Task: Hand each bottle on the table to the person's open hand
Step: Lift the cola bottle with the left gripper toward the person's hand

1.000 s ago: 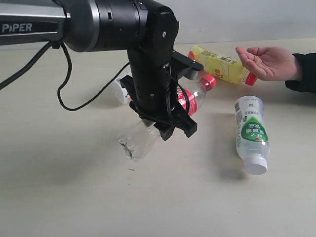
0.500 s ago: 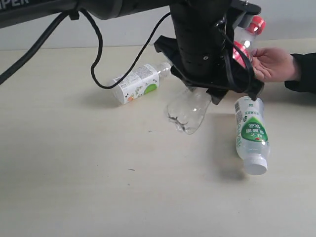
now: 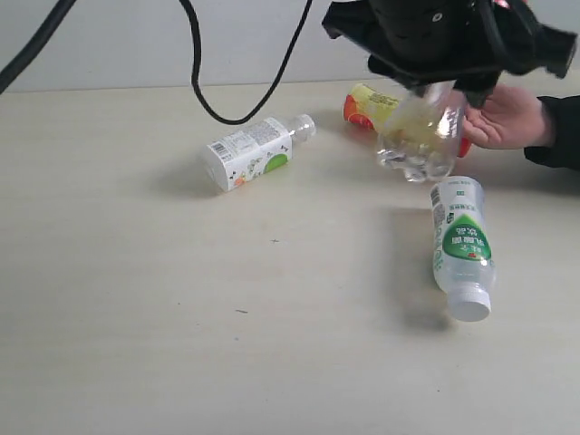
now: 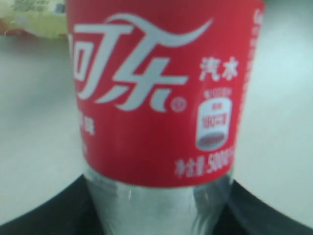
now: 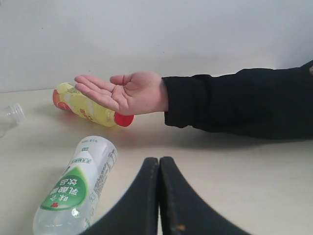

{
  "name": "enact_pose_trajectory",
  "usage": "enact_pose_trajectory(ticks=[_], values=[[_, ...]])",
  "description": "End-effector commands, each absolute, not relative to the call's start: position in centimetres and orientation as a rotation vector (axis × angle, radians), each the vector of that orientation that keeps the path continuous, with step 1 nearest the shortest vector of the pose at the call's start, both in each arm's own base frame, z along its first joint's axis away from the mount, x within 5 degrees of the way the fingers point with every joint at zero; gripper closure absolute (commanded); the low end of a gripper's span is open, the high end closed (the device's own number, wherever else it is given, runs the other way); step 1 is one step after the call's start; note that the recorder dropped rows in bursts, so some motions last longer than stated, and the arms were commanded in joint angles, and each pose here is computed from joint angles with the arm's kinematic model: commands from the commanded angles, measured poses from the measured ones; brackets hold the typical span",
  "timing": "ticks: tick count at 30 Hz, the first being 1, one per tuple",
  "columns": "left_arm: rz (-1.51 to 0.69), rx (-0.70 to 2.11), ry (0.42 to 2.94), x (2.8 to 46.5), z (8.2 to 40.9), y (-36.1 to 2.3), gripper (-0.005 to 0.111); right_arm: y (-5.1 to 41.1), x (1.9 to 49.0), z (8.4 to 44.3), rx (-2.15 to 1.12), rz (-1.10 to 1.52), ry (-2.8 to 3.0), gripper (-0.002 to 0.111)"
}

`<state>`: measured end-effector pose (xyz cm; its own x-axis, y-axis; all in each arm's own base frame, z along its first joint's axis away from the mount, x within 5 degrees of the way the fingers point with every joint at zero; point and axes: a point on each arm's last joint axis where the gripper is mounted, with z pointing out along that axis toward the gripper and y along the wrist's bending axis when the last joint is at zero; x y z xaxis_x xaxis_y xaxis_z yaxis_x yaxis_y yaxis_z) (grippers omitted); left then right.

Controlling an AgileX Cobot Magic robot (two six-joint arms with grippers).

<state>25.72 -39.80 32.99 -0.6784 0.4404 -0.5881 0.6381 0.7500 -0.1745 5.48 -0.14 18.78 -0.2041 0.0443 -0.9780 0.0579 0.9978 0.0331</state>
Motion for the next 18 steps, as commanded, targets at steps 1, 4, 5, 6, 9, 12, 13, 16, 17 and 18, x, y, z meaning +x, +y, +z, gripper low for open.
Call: enact_pose_trajectory(ticks=[1,4,5,6,9,12,13,16,17,18], values=[[-0.742,0.75,2.356,25.5,34.4,-41.5,0.107,-0.1,5.5,18.7,0.072,-0.013,1.769,0.108],[-0.818,0.73,2.349,26.0,34.0,-42.8,0.107,-0.1,5.5,18.7,0.072,-0.013,1.769,0.108],[-0.835,0.724,2.347,26.3,33.7,-43.3,0.107,-0.1,5.5,18.7,0.072,-0.013,1.769,0.108],[-0.847,0.717,2.336,26.6,33.4,-43.8,0.107,-0.1,5.5,18.7,0.072,-0.013,1.769,0.108],[-0.902,0.648,2.311,27.7,32.6,-45.0,0.107,-0.1,5.5,18.7,0.072,-0.013,1.769,0.108],[-0.976,0.561,2.289,29.4,31.6,-45.6,0.107,-0.1,5.5,18.7,0.072,-0.013,1.769,0.108],[-1.021,0.516,2.289,30.1,31.2,-45.7,0.107,-0.1,5.5,18.7,0.072,-0.013,1.769,0.108],[-1.181,0.386,2.289,32.0,29.5,-46.2,0.107,-0.1,5.5,18.7,0.072,-0.013,1.769,0.108],[-1.235,0.335,2.294,32.7,28.8,-46.2,0.107,-0.1,5.5,18.7,0.072,-0.013,1.769,0.108],[-1.276,0.292,2.29,33.3,28.2,-46.3,0.107,-0.1,5.5,18.7,0.072,-0.013,1.769,0.108]])
